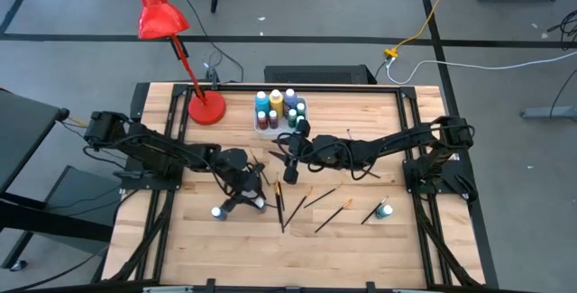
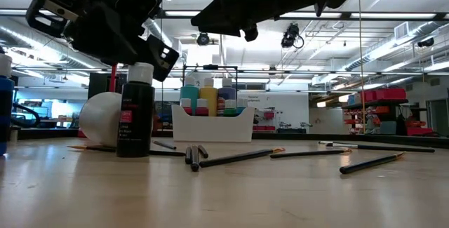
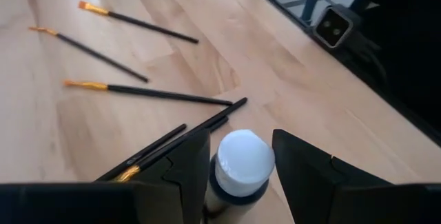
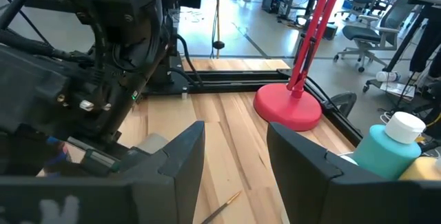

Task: Pick & Place Paint Supplies
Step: Put the black paint bottle into the white bin

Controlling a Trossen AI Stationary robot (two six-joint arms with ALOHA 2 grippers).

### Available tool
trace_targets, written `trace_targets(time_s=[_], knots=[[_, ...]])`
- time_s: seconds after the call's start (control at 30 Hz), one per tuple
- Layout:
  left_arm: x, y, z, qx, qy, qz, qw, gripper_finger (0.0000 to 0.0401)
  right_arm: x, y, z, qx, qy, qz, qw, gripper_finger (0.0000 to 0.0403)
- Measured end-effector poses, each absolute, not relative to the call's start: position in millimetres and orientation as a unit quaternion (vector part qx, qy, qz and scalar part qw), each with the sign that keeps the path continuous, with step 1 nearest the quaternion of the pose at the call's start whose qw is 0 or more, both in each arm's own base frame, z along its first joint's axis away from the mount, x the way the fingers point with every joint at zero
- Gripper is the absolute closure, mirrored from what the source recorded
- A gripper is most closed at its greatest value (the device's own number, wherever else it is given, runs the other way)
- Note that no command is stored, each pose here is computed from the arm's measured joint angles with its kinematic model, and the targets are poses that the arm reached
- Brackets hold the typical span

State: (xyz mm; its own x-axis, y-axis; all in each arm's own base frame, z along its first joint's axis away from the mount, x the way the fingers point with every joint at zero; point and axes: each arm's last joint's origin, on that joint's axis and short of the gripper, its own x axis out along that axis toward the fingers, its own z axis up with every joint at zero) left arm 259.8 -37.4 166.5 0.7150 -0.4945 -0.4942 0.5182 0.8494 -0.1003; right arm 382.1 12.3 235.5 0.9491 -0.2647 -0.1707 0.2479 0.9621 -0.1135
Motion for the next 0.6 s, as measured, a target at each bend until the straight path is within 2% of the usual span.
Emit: trace_targets(time_s=[0.43,0.6], knots=[[259.0,-35.3,164.0,0.031,0.278,-0.242,0.929,0.0237,382.2,12.3,235.4,-0.047,0.093,-0.130,0.986,0.0237],[258.8,-35.8,164.1,0.029,0.277,-0.249,0.928,0.0272,382.2,12.3,235.4,-0.047,0.093,-0.130,0.986,0.0237]])
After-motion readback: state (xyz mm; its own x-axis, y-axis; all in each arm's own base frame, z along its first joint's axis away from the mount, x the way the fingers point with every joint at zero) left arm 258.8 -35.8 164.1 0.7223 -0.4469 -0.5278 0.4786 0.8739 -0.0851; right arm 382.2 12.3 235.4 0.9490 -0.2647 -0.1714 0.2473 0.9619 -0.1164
